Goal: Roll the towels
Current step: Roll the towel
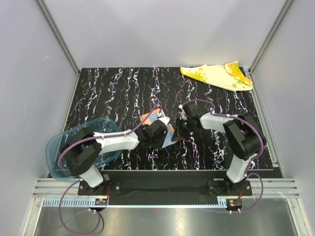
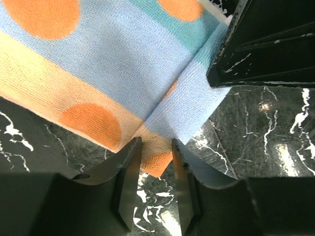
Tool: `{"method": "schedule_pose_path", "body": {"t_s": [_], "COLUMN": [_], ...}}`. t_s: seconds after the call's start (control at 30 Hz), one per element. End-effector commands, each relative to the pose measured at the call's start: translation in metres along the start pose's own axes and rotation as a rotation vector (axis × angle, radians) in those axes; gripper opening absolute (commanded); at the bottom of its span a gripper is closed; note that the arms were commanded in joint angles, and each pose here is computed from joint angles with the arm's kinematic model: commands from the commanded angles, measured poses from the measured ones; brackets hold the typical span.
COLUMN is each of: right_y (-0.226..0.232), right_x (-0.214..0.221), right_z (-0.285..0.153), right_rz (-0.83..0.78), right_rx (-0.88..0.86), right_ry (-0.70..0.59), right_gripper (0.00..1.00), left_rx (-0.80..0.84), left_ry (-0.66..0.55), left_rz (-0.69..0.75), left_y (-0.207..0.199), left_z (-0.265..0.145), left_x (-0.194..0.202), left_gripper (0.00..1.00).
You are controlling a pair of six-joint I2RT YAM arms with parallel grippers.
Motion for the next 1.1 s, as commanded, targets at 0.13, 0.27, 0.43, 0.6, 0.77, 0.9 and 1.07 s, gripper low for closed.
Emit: {"method": "schedule_pose_path", "body": {"t_s": [0.13,0.27,0.43,0.6,0.77,0.9,1.07], "right_y": [-0.039,-0.036,-0.037,-0.037,-0.039,-0.040,-0.041], "right_x": [-0.005,-0.012,-0.024,-0.036,-0.046,-0.050,-0.053], "right_z": [0.012,0.016,0.020,0.021,0.020,0.020,0.020], "right_rz": [0.000,0.002,0.021,0.019,0.020,0.023,0.022], "right_rx": [0.206,0.217,0.232,0.241,0.251,0.249,0.249], "right_ry": [0.009,0.014,0.020,0.017,0.022,0.026,0.030], "right_gripper": [0.04,0.04,0.03,0.03,0.03,0.03,0.04], "left_rx": [-0.068,-0.053,-0.012,-0.043,-0.119,-0.158,-0.231], "left_ry": [0.069,0.083,0.110,0.163,0.232,0.269,0.314], "left_rz": [0.032,0.022,0.026,0.062,0.078,0.092,0.142], "left_y": [0.016,0.015,0.004,-0.003,-0.003,-0.003,-0.003], "left_z": [-0.005,-0.003,-0.003,-0.005,-0.008,-0.007,-0.003], "left_x": [0.024,0.033,0.048,0.063,0.082,0.094,0.108], "left_gripper": [0.39,0.39,0.39,0.43,0.48,0.49,0.47]}}
Point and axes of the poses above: each gripper's point midway between its finger pads, its own z axis out along the fingers, its own y axis along the line the jaws close on, x = y × z, the point moved 3 cm from there along -z, back along the fingers, and after that the axes turned 8 degrees about z, right-handed, at the moved point
